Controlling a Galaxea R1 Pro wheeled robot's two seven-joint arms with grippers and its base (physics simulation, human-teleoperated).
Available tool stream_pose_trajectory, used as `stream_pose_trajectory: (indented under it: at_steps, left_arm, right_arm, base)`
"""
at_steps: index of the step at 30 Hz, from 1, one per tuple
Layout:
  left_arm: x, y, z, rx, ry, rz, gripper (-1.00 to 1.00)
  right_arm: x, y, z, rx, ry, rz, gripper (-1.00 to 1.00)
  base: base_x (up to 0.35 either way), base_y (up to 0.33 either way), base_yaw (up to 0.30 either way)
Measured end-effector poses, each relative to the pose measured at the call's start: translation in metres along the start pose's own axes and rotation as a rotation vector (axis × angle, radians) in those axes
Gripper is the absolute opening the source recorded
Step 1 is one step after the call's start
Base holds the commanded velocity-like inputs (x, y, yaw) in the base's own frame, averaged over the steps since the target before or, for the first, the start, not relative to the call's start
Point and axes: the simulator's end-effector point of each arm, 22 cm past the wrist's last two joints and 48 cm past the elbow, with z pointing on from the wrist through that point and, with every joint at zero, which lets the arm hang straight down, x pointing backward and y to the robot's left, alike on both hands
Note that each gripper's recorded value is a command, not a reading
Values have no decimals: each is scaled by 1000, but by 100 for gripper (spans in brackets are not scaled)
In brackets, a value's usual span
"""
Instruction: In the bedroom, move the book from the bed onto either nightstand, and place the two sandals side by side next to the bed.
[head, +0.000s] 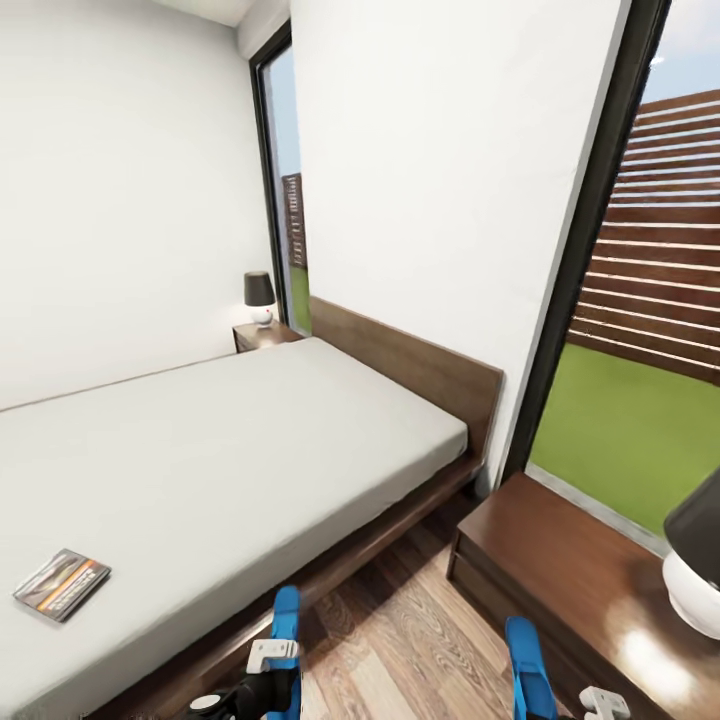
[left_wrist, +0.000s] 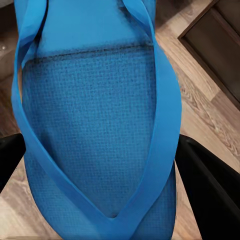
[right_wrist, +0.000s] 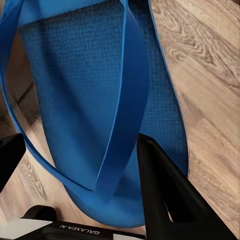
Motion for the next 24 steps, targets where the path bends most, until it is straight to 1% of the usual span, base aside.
stream_pose_trajectory:
  at_steps: [24]
  left_arm:
    - [0,0,0,0,0,0,-100]
  right_arm:
    - [0,0,0,1,0,0,-100]
  base:
    - [0,0,292]
